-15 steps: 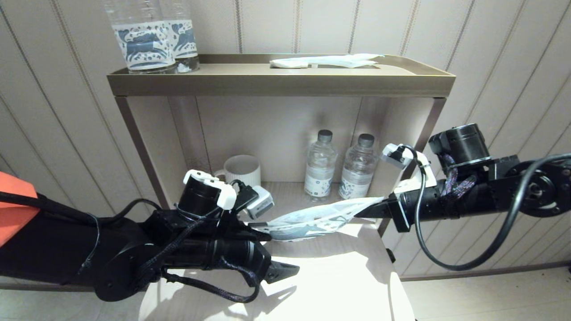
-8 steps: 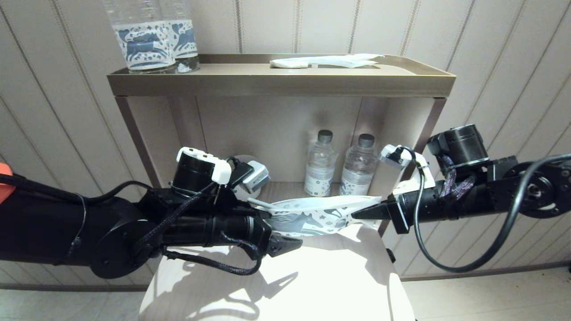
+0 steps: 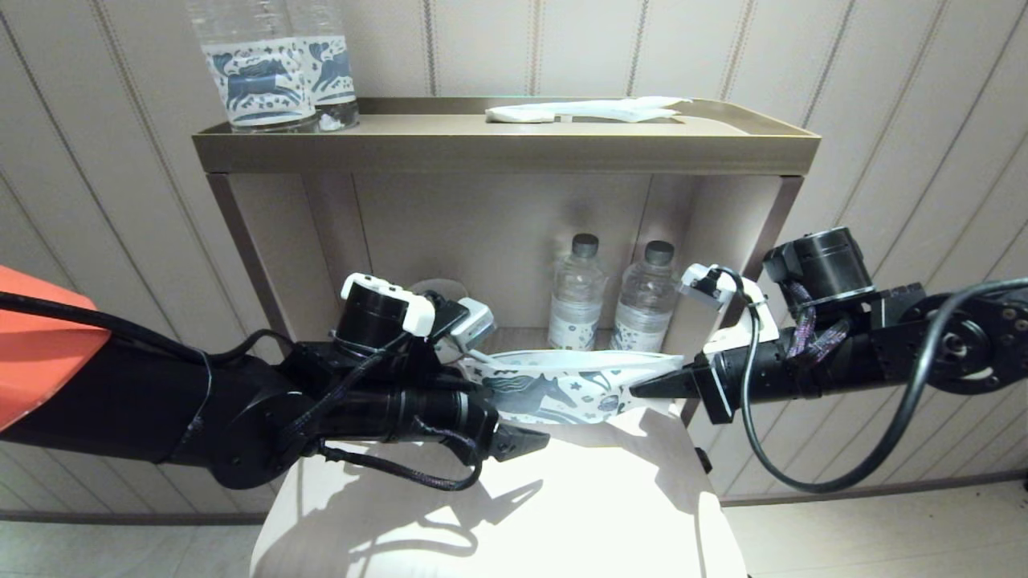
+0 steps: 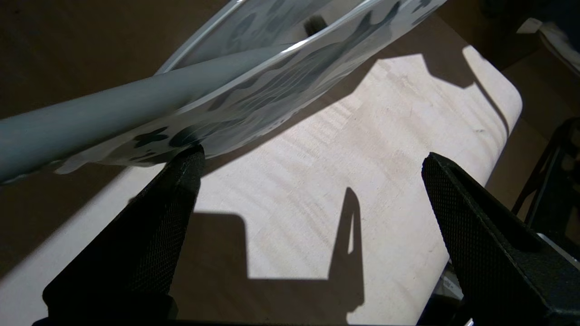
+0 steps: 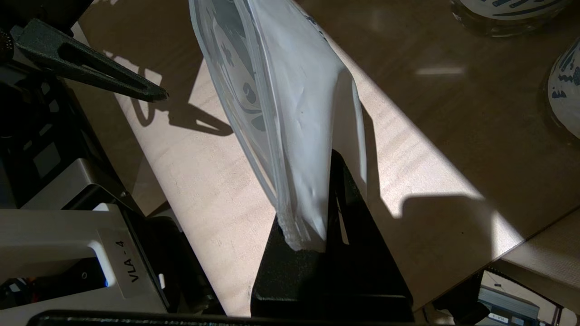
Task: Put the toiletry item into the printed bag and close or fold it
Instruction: Place the toothbrush in the storage bag
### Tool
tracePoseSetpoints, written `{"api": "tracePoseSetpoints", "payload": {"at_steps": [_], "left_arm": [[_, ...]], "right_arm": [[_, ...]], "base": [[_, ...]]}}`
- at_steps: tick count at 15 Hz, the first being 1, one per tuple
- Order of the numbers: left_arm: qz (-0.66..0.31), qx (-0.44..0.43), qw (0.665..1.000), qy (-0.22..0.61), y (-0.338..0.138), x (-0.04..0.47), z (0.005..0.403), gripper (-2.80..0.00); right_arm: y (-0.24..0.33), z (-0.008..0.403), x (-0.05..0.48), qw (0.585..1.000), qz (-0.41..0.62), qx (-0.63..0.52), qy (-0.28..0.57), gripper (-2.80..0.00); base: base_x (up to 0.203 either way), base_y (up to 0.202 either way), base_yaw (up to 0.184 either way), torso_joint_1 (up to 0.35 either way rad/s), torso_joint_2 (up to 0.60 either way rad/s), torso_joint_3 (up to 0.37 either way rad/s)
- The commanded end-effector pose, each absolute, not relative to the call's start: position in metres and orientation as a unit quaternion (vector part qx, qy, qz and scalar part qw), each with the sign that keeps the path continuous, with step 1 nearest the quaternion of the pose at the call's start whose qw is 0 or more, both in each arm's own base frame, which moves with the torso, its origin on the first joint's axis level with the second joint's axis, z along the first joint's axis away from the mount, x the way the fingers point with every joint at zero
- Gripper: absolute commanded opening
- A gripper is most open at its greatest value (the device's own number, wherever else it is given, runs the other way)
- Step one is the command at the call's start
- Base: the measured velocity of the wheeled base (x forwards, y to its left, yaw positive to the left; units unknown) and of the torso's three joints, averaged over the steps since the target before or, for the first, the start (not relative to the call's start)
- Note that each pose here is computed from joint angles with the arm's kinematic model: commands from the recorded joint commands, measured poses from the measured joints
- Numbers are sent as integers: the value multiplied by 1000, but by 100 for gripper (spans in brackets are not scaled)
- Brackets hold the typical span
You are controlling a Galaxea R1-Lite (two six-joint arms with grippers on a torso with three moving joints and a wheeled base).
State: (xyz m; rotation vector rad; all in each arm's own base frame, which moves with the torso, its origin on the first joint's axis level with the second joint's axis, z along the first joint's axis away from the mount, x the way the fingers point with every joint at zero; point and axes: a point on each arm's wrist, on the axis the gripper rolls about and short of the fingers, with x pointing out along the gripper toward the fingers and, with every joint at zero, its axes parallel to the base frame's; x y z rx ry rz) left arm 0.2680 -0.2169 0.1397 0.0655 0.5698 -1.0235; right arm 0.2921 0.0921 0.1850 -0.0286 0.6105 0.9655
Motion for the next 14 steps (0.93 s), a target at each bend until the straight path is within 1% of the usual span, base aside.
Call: {"api": "tracePoseSetpoints", "payload": {"at_steps": [1, 5, 6, 9, 14], "left_arm": [[-476, 24, 835, 275, -203, 268, 138, 0], [-451, 7, 848, 278, -162, 266, 142, 0], [-450, 3, 847, 283, -156, 265, 140, 0], [-455, 1, 838, 301, -157, 265, 128, 0], [-453, 1, 834, 314, -155, 262, 112, 0]], "right_arm": [[92, 183, 293, 839, 459, -14, 291, -280], [93, 182, 294, 837, 459, -13, 297, -280], [93, 181, 294, 836, 459, -12, 300, -280], [95, 181, 294, 834, 461, -12, 302, -280], [97, 176, 297, 832, 460, -12, 308, -280]], "base": [[0, 0, 0, 0, 0, 0], [0, 0, 0, 0, 0, 0], [0, 0, 0, 0, 0, 0], [0, 0, 0, 0, 0, 0], [0, 0, 0, 0, 0, 0]]}}
